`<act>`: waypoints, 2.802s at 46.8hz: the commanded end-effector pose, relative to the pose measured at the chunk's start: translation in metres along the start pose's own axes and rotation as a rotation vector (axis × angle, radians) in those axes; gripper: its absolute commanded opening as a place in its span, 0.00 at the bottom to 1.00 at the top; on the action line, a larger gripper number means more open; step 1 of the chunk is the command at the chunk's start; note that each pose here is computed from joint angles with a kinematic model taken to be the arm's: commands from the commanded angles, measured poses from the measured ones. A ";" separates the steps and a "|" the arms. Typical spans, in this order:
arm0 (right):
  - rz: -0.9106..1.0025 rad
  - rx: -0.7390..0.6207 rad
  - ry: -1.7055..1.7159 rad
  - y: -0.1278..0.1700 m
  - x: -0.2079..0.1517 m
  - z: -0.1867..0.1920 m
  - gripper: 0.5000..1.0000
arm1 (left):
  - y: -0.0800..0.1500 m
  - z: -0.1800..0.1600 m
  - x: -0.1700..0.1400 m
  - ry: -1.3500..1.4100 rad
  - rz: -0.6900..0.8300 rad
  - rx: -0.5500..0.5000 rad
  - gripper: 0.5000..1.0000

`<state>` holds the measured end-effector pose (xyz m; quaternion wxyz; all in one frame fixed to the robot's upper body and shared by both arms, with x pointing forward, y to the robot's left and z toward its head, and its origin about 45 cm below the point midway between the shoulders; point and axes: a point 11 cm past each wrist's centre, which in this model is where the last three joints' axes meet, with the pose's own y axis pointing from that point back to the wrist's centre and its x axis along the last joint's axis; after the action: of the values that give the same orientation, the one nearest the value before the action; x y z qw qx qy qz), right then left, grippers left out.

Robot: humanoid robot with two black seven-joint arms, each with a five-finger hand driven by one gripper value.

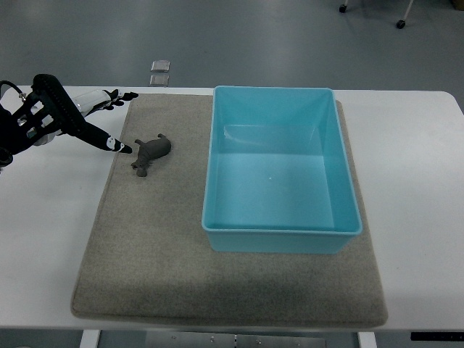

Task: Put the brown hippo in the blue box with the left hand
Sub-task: 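Close the left hand fingers around the brown hippo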

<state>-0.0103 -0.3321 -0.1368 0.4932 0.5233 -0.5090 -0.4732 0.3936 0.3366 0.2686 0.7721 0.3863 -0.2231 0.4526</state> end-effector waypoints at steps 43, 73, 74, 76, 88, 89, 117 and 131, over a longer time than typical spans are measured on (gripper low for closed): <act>0.000 0.000 0.000 0.000 0.000 0.000 0.87 | -0.026 0.014 -0.032 -0.044 -0.034 0.094 0.94; 0.000 0.000 0.000 0.000 0.000 0.000 0.87 | -0.029 0.012 -0.040 -0.050 -0.051 0.128 0.71; 0.000 0.000 0.000 0.000 0.000 0.000 0.87 | -0.029 0.012 -0.040 -0.050 -0.051 0.129 0.71; 0.000 0.000 0.000 0.000 0.000 0.000 0.87 | -0.029 0.011 -0.039 -0.050 -0.050 0.131 0.71; 0.000 0.000 0.000 0.000 0.000 0.000 0.87 | -0.029 0.010 -0.040 -0.051 -0.050 0.146 0.63; 0.000 0.000 0.000 0.000 0.000 0.000 0.87 | -0.029 0.010 -0.040 -0.052 -0.050 0.148 0.62; 0.000 0.000 0.000 0.000 0.000 0.000 0.87 | -0.030 0.011 -0.039 -0.058 -0.044 0.175 0.32; 0.000 0.000 0.000 0.000 0.000 0.000 0.87 | -0.032 0.014 -0.044 -0.060 -0.056 0.169 0.00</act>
<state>-0.0103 -0.3321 -0.1368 0.4931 0.5233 -0.5089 -0.4733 0.4005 0.2932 0.2339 0.7420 0.4698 -0.1962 0.4362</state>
